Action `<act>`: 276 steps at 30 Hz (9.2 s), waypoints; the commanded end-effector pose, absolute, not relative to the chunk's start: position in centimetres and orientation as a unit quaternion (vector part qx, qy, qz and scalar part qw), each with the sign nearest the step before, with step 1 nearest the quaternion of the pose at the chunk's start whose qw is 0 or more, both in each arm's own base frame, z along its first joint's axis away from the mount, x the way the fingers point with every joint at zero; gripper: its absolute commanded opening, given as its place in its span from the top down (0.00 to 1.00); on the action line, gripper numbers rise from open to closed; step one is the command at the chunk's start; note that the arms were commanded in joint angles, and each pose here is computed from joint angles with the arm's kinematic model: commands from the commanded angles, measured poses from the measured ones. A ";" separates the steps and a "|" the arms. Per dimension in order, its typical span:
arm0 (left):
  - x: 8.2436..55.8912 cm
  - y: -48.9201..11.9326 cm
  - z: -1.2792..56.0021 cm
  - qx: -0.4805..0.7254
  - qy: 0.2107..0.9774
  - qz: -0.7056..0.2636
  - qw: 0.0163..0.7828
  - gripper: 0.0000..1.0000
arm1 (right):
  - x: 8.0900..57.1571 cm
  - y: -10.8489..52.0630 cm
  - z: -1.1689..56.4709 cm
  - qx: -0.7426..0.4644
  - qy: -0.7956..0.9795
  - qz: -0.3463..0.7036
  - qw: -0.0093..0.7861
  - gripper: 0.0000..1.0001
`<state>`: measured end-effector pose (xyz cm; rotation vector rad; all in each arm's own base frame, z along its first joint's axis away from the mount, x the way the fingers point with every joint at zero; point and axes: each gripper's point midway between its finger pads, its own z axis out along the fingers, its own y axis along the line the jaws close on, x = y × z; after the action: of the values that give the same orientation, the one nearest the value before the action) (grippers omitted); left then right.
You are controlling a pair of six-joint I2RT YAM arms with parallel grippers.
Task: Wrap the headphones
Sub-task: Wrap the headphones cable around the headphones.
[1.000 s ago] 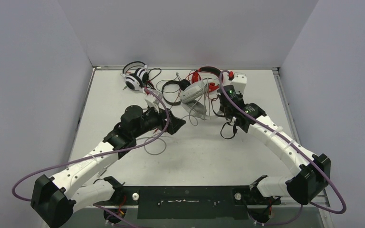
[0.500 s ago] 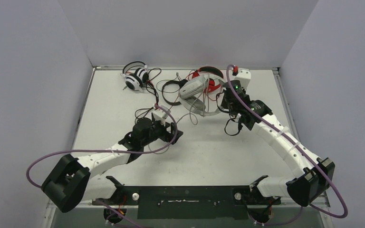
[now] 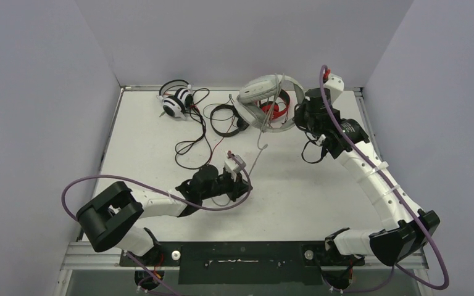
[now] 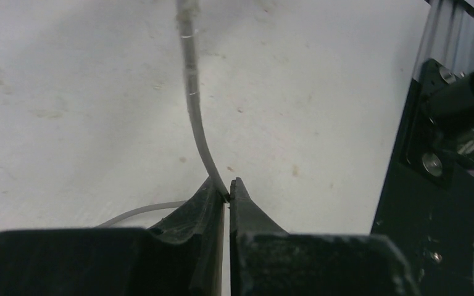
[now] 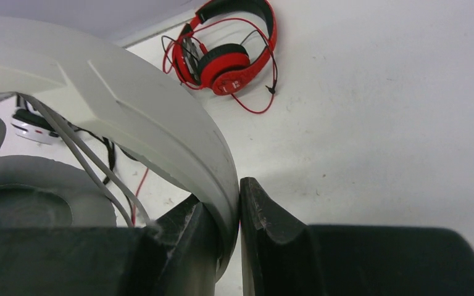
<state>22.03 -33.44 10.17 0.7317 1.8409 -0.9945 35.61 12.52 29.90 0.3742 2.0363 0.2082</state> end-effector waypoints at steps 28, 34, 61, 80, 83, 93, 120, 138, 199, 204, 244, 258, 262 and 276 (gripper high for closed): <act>27.7 -32.8 10.2 0.158 0.725 -0.536 0.403 0.86 | 26.8 19.3 41.8 -0.051 0.797 0.413 0.438 1.00; 32.1 -31.5 14.2 0.098 0.669 -0.605 0.420 0.93 | 24.2 19.9 42.3 -0.102 0.790 0.435 0.420 1.00; 26.2 -24.7 15.1 0.109 0.782 -0.256 0.557 0.03 | 27.7 15.9 40.2 -0.025 0.834 0.308 0.457 1.00; 18.8 -26.7 15.6 0.201 0.708 -0.369 0.568 0.03 | 28.1 15.9 40.0 -0.017 0.831 0.314 0.458 1.00; 18.7 -28.1 14.7 0.231 0.714 -0.335 0.569 0.10 | 28.1 16.0 40.1 -0.016 0.831 0.316 0.458 1.00; 20.0 -34.3 12.4 0.301 0.699 -0.294 0.578 0.10 | 28.0 15.9 40.3 -0.016 0.829 0.320 0.459 1.00; 30.3 -27.2 12.5 0.148 0.745 -0.358 0.544 1.00 | 26.1 15.3 37.2 -0.026 0.851 0.306 0.426 1.00; 36.5 -26.4 18.8 0.139 0.757 -0.422 0.479 1.00 | 23.1 18.6 28.5 -0.134 0.857 0.335 0.368 1.00; 24.8 -36.5 25.8 0.195 0.659 -0.653 0.318 0.78 | 31.8 17.8 26.1 0.096 0.798 -0.080 0.589 1.00; 23.8 -37.3 24.9 0.202 0.667 -0.637 0.330 0.63 | 32.4 18.0 26.9 0.152 0.802 -0.021 0.578 1.00; 22.2 -38.1 9.5 0.179 0.732 -0.519 0.403 0.64 | 30.9 17.3 45.9 0.204 0.756 0.241 0.573 1.00; 23.5 -35.1 6.7 0.133 0.771 -0.488 0.387 0.74 | 28.5 12.3 49.6 0.228 0.720 0.205 0.623 1.00; 23.2 -34.7 6.7 0.134 0.773 -0.485 0.388 0.76 | 28.4 10.7 49.7 0.234 0.715 0.170 0.637 1.00; 23.1 -31.6 8.0 0.135 0.787 -0.465 0.382 1.00 | 27.6 9.0 49.4 0.190 0.721 0.118 0.656 1.00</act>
<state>22.43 -32.83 7.25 0.3469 2.0126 -1.1839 28.74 9.49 44.71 0.4123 1.7827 0.1119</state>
